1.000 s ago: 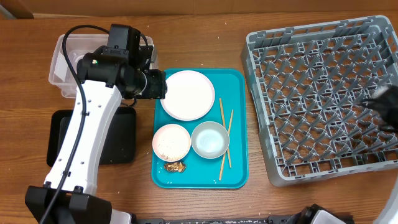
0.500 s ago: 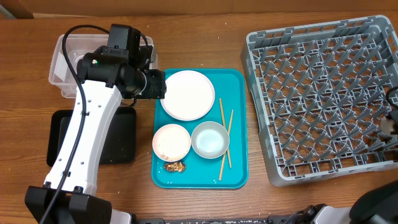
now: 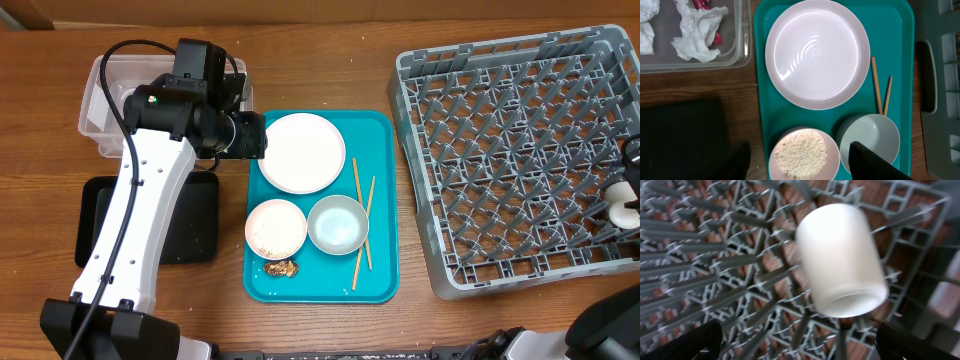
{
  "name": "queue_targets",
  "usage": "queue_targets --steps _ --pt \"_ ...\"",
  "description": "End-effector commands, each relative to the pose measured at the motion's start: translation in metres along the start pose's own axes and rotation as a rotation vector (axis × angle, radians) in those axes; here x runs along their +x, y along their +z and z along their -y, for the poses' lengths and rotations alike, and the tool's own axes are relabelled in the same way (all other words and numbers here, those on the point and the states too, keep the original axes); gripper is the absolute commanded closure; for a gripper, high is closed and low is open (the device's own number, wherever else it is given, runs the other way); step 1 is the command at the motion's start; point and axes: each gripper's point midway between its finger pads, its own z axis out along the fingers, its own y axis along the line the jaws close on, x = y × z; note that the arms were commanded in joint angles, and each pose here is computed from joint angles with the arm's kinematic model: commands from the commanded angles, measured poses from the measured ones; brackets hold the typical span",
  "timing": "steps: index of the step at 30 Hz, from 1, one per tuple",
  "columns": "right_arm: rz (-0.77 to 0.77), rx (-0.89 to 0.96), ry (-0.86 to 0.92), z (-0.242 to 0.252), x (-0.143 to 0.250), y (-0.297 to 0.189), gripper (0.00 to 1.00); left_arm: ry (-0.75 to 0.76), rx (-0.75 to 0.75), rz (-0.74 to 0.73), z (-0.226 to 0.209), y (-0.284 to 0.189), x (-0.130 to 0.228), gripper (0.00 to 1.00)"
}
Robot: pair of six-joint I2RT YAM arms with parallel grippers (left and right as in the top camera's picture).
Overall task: Sort waste into correct bins and load items into the dishwasher
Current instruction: 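Place the cup upside down in the dish rack's right side with the right gripper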
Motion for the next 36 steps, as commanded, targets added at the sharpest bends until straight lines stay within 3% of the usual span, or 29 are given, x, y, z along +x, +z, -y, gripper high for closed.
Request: queue_targets --steps 1,4,6,8,9,10,36 --pt "0.009 -0.097 -0.014 -0.019 -0.003 -0.014 0.01 -0.003 -0.005 0.019 0.000 -0.004 -0.004 0.35" --pt "0.017 -0.116 -0.017 -0.022 -0.001 -0.022 0.10 -0.003 -0.004 0.020 0.000 -0.004 -0.005 0.36" --pt "0.039 -0.084 -0.016 -0.016 -0.002 -0.026 0.22 -0.003 -0.005 0.019 0.000 -0.004 -0.005 0.37" --pt "0.060 -0.040 -0.014 -0.009 -0.006 -0.027 0.76 -0.003 -0.005 0.016 0.000 -0.004 -0.004 0.40" --pt "0.064 -0.029 -0.014 -0.007 -0.006 -0.027 0.91 -0.003 -0.005 0.016 0.000 -0.004 -0.004 0.41" --pt "0.059 -0.024 -0.013 -0.006 -0.005 -0.026 0.96 -0.003 -0.005 0.016 0.000 -0.004 -0.004 0.41" --pt "0.043 0.165 0.061 0.031 0.001 -0.006 0.96 -0.003 -0.006 0.017 0.000 -0.004 -0.004 0.40"
